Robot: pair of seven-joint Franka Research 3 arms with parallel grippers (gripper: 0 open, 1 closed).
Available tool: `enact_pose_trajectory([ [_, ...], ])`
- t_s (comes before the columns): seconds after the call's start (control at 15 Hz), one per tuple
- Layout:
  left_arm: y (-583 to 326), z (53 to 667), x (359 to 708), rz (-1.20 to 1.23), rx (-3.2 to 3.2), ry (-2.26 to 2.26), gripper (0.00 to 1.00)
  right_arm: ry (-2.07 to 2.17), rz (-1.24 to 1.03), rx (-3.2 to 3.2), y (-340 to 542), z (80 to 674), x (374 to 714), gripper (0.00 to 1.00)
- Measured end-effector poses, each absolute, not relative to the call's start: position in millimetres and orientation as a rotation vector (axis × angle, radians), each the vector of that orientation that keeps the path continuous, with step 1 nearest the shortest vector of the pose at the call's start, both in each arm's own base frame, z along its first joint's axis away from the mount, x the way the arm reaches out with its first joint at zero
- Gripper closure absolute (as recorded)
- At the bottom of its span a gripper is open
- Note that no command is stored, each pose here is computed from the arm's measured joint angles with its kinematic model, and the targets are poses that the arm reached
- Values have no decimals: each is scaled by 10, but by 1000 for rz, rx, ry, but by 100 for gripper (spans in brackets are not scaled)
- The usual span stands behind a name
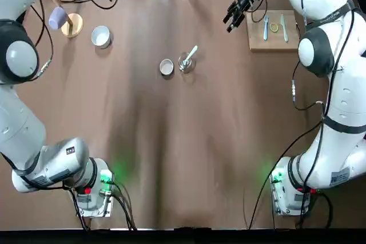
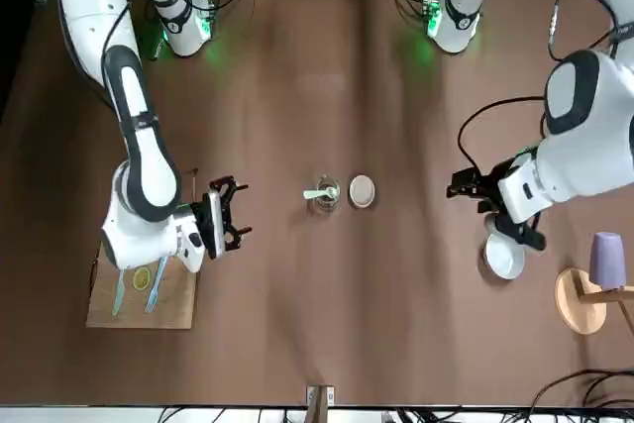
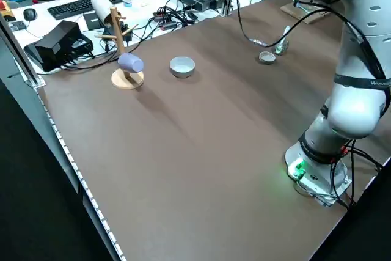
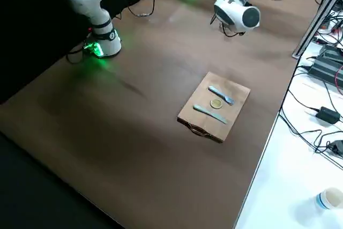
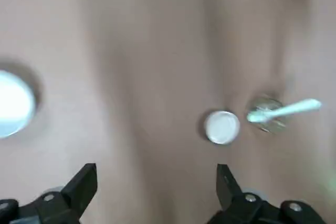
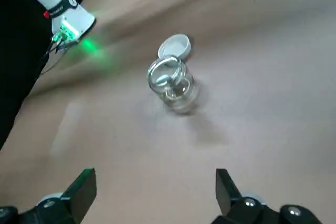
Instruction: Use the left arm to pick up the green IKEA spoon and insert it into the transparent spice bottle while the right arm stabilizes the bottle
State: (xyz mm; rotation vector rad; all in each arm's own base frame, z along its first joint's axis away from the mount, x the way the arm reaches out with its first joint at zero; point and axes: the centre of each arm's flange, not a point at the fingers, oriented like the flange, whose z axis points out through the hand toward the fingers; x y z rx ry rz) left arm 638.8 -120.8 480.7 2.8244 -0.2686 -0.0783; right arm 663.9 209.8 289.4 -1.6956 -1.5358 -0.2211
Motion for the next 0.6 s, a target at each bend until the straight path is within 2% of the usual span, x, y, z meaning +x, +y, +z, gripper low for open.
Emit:
enact_pose_trajectory([
  [0.27, -971, 5285, 6091, -15, 3136, -159, 0, -1554, -76, -1876, 1636, 3434, 6887, 0],
  [0.6, -899, 5750, 5886, 50, 3185, -122, 0, -1537, -22, -2147, 1227, 3885, 7110, 0],
])
